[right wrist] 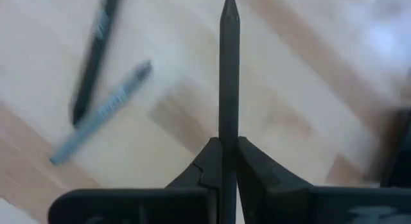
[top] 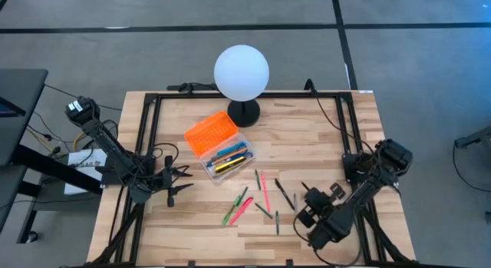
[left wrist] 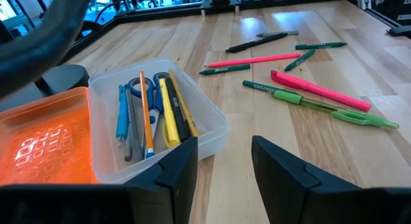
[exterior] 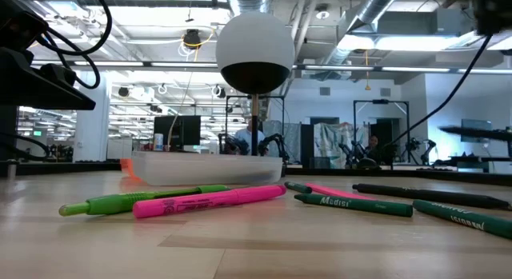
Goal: Pick & place school supplies into a supply box
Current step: Put the bottom black pen into the orange supply box, then put the green pen into the orange supply box
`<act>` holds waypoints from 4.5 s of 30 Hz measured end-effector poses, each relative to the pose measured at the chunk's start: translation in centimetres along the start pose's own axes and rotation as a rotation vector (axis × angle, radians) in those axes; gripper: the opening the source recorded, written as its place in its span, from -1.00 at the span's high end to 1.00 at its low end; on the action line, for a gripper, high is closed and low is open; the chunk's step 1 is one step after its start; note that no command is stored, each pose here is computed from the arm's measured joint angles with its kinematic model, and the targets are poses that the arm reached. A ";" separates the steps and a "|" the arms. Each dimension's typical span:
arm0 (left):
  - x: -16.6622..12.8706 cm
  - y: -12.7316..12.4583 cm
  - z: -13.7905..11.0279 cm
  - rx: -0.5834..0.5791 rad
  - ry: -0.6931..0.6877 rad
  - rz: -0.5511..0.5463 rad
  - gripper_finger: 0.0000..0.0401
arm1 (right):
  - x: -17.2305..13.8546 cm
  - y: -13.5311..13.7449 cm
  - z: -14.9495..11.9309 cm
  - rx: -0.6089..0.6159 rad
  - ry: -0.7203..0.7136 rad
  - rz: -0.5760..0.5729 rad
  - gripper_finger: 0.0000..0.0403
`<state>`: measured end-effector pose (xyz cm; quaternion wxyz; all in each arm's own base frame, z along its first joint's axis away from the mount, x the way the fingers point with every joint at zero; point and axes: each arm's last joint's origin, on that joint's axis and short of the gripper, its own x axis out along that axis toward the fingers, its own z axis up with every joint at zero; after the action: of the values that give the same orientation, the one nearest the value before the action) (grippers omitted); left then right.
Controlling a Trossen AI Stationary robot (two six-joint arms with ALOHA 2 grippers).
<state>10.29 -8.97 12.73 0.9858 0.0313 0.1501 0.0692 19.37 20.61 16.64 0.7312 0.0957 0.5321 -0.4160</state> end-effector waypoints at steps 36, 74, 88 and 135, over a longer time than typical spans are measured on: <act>0.0 0.1 -0.3 0.021 0.019 0.005 0.29 | 2.0 2.7 26.9 -0.744 -0.682 0.487 0.92; 0.0 0.2 -0.5 0.015 0.032 0.012 0.29 | 12.3 6.5 27.9 -1.000 -0.597 0.264 0.73; 0.0 0.2 -0.5 -0.030 0.033 0.009 0.29 | 10.7 7.1 26.7 -0.973 -0.600 0.171 0.41; -0.2 -0.2 -0.5 -0.207 0.072 -0.084 0.29 | -4.5 -0.2 25.0 -1.054 -0.750 0.883 0.68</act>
<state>9.97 -9.22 12.25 0.9797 -0.0794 0.1788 0.0439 36.28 8.18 30.91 0.9089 -0.2079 0.2896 0.2164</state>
